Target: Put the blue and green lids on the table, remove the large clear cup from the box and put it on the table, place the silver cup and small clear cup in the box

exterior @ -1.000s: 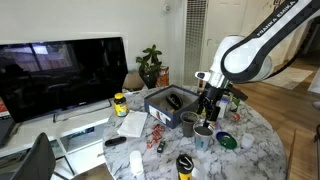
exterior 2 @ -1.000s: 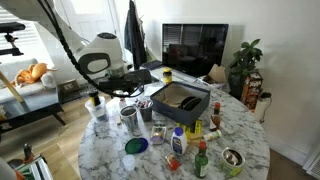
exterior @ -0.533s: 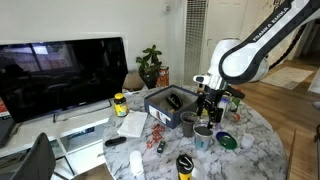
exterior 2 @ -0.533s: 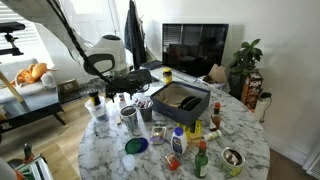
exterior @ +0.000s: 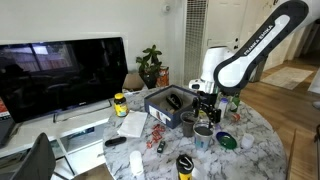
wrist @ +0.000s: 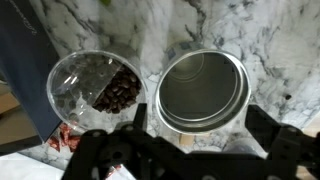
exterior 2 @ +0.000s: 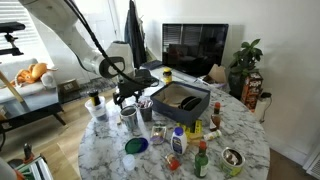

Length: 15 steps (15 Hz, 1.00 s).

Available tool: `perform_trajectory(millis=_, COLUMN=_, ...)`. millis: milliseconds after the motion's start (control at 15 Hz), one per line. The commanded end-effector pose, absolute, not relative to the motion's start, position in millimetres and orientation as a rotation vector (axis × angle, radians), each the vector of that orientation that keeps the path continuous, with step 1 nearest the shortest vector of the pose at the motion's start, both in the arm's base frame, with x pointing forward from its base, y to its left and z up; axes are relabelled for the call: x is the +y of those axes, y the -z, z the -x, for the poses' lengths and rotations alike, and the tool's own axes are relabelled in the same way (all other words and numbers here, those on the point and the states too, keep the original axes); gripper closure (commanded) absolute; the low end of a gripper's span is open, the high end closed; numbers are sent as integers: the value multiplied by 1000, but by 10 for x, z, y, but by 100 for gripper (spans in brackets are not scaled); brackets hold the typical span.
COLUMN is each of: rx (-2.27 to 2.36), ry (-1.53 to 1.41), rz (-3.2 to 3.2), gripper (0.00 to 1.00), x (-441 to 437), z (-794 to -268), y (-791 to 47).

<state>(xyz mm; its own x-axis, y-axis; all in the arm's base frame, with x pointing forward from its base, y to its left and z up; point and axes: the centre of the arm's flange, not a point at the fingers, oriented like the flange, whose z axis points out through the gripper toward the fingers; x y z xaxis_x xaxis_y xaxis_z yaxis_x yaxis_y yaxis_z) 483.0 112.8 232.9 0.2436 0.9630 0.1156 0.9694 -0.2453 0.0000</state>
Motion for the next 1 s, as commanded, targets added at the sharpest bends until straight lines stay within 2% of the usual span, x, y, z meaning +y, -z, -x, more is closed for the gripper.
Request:
perform_trajectory(millis=0, rx=-1950, ry=141, rz=2397, gripper=0, x=1144, z=-4983, y=-2187)
perform_trajectory(millis=733, rx=-2022, ry=183, rz=2427, gripper=0, x=1081, z=-5211, y=-1790)
perform_trajectory(millis=933, rx=-2027, ry=166, rz=2430, gripper=6, x=1067, z=-5250, y=-1702)
